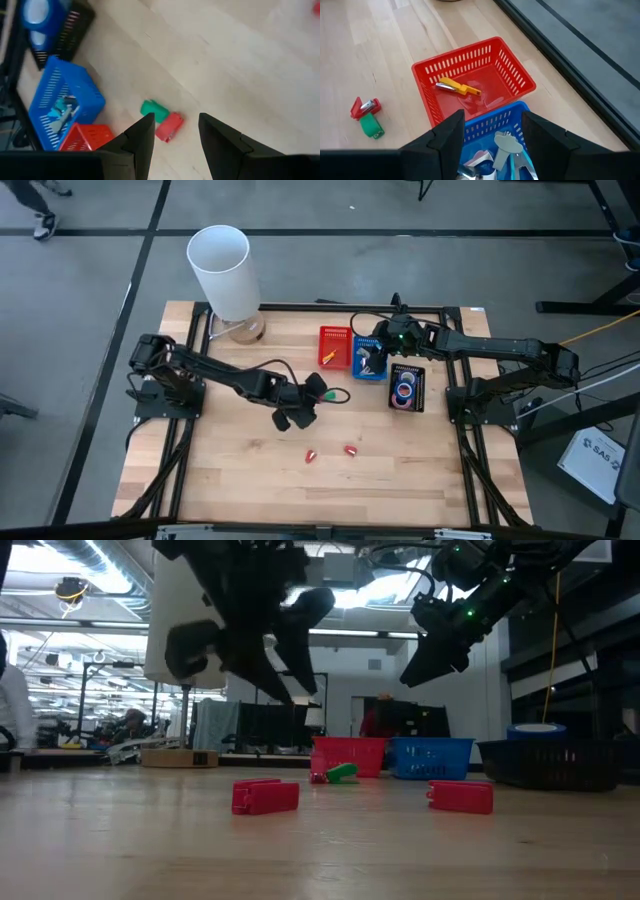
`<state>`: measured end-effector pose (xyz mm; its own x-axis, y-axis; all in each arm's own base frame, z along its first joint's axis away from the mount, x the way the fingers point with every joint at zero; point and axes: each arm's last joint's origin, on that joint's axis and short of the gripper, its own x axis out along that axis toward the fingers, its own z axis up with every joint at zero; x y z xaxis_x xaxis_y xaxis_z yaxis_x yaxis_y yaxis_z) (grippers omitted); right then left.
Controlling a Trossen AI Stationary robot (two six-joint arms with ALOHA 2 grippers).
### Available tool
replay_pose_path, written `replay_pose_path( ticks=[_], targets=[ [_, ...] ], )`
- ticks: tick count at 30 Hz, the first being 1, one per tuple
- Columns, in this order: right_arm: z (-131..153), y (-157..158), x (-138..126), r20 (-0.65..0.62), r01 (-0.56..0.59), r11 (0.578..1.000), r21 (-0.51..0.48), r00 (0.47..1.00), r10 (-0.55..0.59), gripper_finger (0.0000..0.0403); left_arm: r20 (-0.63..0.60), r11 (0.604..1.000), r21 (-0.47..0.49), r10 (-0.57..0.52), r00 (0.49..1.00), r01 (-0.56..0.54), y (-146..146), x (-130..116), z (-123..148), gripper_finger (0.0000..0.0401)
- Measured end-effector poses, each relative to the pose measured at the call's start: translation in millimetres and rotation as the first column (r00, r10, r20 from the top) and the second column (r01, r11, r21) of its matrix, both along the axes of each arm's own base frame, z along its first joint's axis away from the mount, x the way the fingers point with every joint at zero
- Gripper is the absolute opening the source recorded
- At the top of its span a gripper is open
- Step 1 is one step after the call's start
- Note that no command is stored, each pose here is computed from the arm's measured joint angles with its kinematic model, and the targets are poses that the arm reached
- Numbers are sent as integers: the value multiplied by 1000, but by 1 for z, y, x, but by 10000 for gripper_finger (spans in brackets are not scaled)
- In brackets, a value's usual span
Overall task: Pick and place Stapler, Stapler remover, tape
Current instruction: Put the top red mini-stapler into the red bin
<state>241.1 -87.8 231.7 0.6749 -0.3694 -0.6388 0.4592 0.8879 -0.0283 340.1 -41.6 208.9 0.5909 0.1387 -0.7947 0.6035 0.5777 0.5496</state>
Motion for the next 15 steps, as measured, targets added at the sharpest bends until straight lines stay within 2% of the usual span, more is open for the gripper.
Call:
replay_pose_path(
  ticks=[5,8,12,15],
  targets=[
    [0,0,0,-10,-10,1000,-9,1000,10,197,-41,997,58,-43,998,45,8,5,-11,150],
    [-1,1,0,-18,-56,998,-12,998,56,197,-53,995,78,-55,997,59,15,11,-20,150],
    [-2,5,-1,-14,-152,987,48,988,153,197,-68,993,98,-66,996,73,22,18,-33,150],
    [-4,12,-4,-9,-175,982,73,984,176,197,-79,991,106,-70,994,78,27,22,-42,150]
  ],
)
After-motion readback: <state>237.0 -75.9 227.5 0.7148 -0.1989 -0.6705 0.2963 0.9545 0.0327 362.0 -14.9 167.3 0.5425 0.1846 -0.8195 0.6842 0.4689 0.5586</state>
